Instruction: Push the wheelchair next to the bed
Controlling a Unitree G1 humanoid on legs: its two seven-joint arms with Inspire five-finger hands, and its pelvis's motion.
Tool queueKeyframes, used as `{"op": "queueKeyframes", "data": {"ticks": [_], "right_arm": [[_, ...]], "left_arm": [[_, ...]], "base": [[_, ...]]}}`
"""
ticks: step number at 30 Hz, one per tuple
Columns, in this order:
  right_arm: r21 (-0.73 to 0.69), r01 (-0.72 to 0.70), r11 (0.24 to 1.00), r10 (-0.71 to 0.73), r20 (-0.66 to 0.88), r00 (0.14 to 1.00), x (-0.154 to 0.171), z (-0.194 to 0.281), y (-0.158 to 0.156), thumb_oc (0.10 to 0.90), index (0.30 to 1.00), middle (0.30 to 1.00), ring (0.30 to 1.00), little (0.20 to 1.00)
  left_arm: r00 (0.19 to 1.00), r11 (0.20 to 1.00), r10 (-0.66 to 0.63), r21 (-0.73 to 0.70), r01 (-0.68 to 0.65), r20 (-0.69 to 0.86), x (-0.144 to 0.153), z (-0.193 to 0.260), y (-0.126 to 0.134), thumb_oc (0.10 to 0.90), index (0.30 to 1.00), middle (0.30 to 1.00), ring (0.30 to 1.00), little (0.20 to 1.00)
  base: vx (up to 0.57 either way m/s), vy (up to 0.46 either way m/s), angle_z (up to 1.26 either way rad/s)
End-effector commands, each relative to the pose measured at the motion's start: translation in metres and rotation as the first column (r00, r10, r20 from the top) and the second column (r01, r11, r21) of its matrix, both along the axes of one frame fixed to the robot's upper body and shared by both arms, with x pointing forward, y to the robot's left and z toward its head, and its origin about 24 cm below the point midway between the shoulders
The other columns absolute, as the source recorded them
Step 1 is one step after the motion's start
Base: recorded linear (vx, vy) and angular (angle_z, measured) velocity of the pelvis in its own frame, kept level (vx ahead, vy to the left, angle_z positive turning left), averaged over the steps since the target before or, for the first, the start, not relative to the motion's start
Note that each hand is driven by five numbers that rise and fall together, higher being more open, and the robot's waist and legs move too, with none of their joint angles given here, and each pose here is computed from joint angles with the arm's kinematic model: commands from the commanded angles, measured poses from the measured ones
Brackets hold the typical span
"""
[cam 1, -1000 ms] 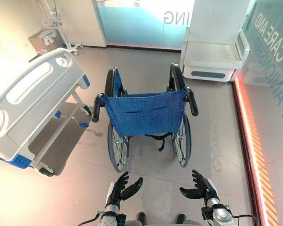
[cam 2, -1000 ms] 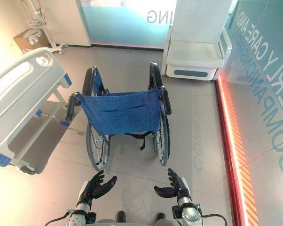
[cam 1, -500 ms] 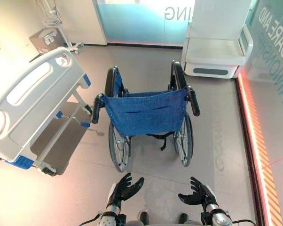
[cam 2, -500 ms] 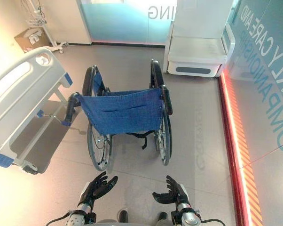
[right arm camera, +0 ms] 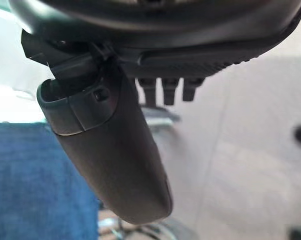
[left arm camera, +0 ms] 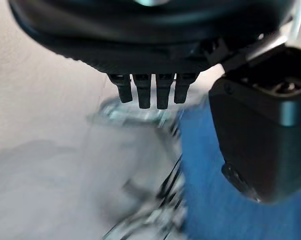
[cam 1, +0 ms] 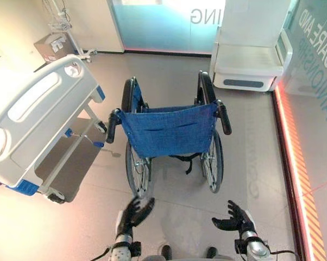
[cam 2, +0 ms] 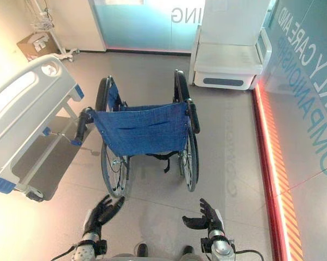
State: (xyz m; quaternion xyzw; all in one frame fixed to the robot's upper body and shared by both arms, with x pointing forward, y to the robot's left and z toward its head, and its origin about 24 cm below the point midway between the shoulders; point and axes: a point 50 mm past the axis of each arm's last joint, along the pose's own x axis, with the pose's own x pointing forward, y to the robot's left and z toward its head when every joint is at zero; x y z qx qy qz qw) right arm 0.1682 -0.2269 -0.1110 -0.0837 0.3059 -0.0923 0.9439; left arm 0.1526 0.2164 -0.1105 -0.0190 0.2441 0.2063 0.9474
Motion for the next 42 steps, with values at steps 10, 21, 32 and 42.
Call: {"op": "queueKeyframes", "data": {"ticks": [10, 21, 32, 42], "right_arm": [[-0.145, 0.29, 0.946, -0.138, 0.631, 0.764, 0.126, 0.167, -0.079, 0.8, 0.9, 0.9, 0.9, 0.9], [-0.051, 0.274, 0.96, -0.084, 0.885, 0.459, 0.166, 0.278, -0.038, 0.8, 0.9, 0.9, 0.9, 0.9], [-0.043, 0.135, 0.99, -0.01, 0.929, 0.369, 0.173, 0.33, -0.022, 0.8, 0.9, 0.9, 0.9, 0.9], [-0.073, 0.044, 0.996, 0.056, 0.95, 0.307, 0.163, 0.341, -0.011, 0.8, 0.9, 0.9, 0.9, 0.9]], "left_arm": [[0.809, 0.934, 0.175, 0.167, -0.317, 0.561, 0.094, 0.127, 0.085, 0.8, 0.9, 0.9, 0.9, 0.9], [0.506, 0.956, -0.004, 0.151, -0.25, 0.862, 0.142, 0.241, 0.076, 0.8, 0.9, 0.9, 0.9, 0.9], [0.451, 0.916, -0.358, 0.402, -0.002, 0.818, 0.165, 0.298, 0.052, 0.8, 0.9, 0.9, 0.9, 0.9], [0.529, 0.775, -0.603, 0.597, 0.209, 0.598, 0.168, 0.296, 0.048, 0.8, 0.9, 0.9, 0.9, 0.9]], "base": [[0.0, 0.001, 0.02], [-0.02, 0.005, 0.01], [0.0, 0.0, 0.0], [0.0, 0.0, 0.0]]}}
